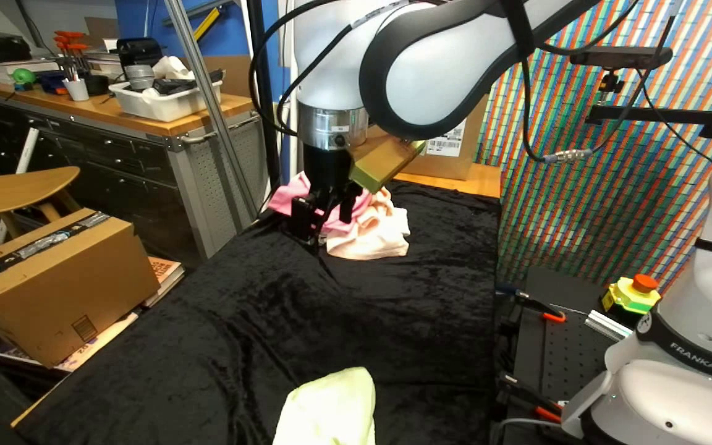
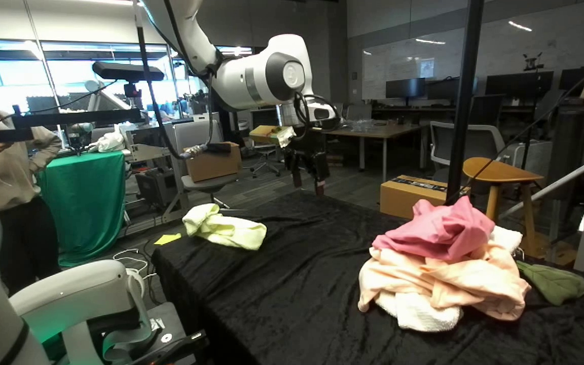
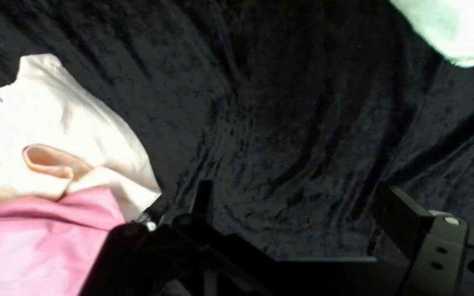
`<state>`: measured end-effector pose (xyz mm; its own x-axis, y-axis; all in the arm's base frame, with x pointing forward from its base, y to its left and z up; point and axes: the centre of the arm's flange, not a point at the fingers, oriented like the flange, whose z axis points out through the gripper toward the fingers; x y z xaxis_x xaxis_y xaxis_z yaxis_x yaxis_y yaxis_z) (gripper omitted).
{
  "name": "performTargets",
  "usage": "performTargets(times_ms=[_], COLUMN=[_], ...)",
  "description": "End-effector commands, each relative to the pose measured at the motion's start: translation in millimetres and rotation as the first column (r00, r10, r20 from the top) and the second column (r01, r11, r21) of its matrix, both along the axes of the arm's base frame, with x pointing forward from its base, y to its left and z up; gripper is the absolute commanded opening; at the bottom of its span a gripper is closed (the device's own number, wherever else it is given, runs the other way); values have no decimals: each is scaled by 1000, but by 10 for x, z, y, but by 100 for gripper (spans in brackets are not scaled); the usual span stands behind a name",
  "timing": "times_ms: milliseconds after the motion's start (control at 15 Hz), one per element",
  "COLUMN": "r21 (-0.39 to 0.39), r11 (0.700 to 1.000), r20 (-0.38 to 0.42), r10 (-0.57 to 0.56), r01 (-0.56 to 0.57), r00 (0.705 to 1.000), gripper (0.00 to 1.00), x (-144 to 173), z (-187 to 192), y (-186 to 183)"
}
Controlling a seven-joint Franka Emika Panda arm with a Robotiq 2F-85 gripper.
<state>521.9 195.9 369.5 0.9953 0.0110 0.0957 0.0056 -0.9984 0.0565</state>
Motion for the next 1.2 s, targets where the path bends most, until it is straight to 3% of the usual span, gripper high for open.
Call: performTargets(times_ms=[0,600,867,1133], r21=[32,77,81,139], r11=[997,978,973,968], r20=[-59,-212,-228,-264], r10=[78,205,228,239], r01=[-76,-193,-215,-208], r00=[995,956,947,935], gripper=[100,100,100,100], x=[-266,-971,-1087,-1133], z=[-109,-659,-739,-772], y=[244,790,1079,1367])
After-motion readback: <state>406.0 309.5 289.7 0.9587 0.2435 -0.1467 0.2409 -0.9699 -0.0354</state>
